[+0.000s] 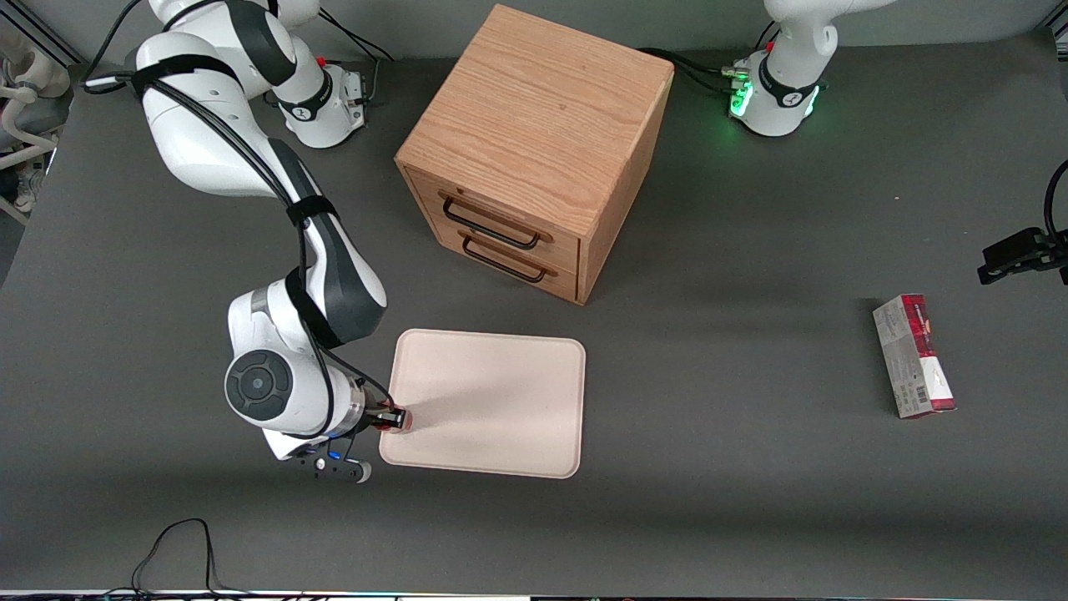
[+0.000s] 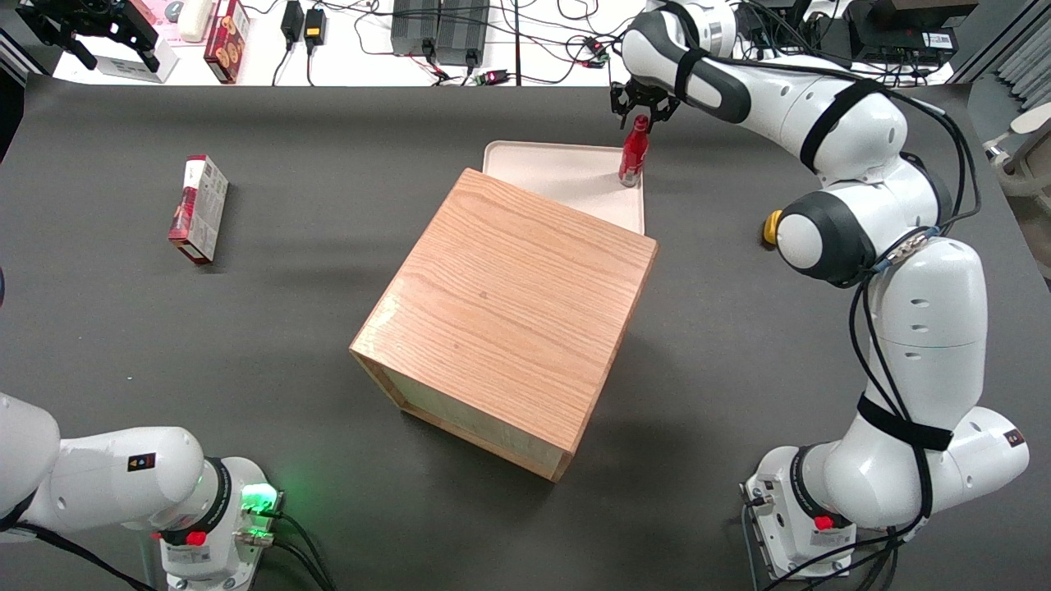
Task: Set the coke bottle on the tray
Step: 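Lower the bottle onto the tray and open the right gripper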
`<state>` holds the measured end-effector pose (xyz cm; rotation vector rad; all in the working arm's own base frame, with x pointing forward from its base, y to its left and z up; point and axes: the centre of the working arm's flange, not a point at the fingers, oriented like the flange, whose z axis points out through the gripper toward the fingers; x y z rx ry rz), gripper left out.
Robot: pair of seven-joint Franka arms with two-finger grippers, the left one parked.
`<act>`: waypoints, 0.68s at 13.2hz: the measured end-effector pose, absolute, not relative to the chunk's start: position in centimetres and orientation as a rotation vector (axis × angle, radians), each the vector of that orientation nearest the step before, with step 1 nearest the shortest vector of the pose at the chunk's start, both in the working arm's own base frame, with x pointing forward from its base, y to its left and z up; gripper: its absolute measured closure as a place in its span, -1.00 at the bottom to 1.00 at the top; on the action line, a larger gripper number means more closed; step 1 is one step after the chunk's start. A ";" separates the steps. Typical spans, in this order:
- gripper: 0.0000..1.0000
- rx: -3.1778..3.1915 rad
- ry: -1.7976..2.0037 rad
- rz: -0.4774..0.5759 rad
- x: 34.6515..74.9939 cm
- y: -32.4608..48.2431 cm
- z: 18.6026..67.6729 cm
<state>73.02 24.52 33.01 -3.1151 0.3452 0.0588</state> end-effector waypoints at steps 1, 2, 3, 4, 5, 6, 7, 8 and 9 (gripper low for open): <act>-0.61 -3.114 0.345 0.053 73.1 24.5 33.1; -0.79 -3.114 0.345 0.051 73.1 24.5 33.1; -0.99 -3.114 0.345 0.050 73.1 24.5 33.1; -1.00 -3.114 0.345 0.049 73.1 24.5 33.2; -1.00 -3.114 0.345 0.049 73.1 24.5 33.2; -1.00 -3.114 0.345 0.048 73.1 24.5 33.2; -1.00 -3.114 0.345 0.048 73.1 24.5 33.2; -1.00 -3.114 0.344 0.047 73.1 24.5 33.2; -1.00 -3.113 0.344 0.043 73.1 24.6 33.3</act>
